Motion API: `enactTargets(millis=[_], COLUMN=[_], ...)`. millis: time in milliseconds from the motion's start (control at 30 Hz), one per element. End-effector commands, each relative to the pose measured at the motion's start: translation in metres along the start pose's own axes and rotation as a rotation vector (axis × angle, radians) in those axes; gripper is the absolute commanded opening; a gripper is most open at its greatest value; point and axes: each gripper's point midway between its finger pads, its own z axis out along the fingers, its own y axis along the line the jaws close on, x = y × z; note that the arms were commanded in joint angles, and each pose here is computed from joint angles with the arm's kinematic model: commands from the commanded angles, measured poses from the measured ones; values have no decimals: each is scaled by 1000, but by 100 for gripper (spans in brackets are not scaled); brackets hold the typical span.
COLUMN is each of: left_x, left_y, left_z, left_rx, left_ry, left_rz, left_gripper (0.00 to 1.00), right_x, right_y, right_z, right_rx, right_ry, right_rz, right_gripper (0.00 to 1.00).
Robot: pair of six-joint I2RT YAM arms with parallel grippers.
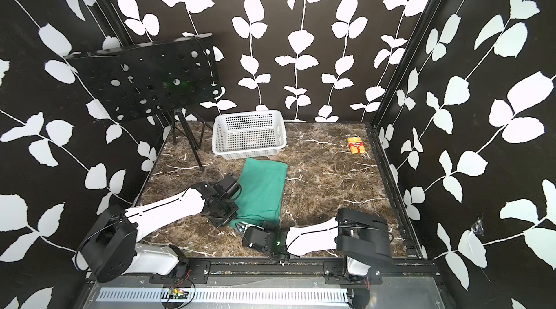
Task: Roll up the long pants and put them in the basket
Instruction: Roll the long pant at the center of the board.
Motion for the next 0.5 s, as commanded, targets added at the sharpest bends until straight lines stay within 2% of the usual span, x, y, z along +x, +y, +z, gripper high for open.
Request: enactTargets(millis=[0, 133, 200, 367, 467], left_x=[-12, -25, -28, -30, -29], left_y=[23, 20, 21, 30, 31], left_z=[-14, -30, -36, -49, -56], left_rx=[-49, 16, 43, 112, 206], left_ry=[-81, -165, -193, -228, -240], left_rz=[-43, -32, -19, 21, 60], left_gripper=[37, 59, 66, 69, 68], right_x=[25, 24, 20, 7, -1], right_y=[15, 31, 36, 36, 31], right_z=[3, -1, -3, -10, -12], right_rx=[-177, -448, -560, -775, -866], right_ry=[75, 93, 98, 114, 132], right_rz=[106, 258, 315, 429, 502], right_gripper=[10, 2, 0, 0, 0])
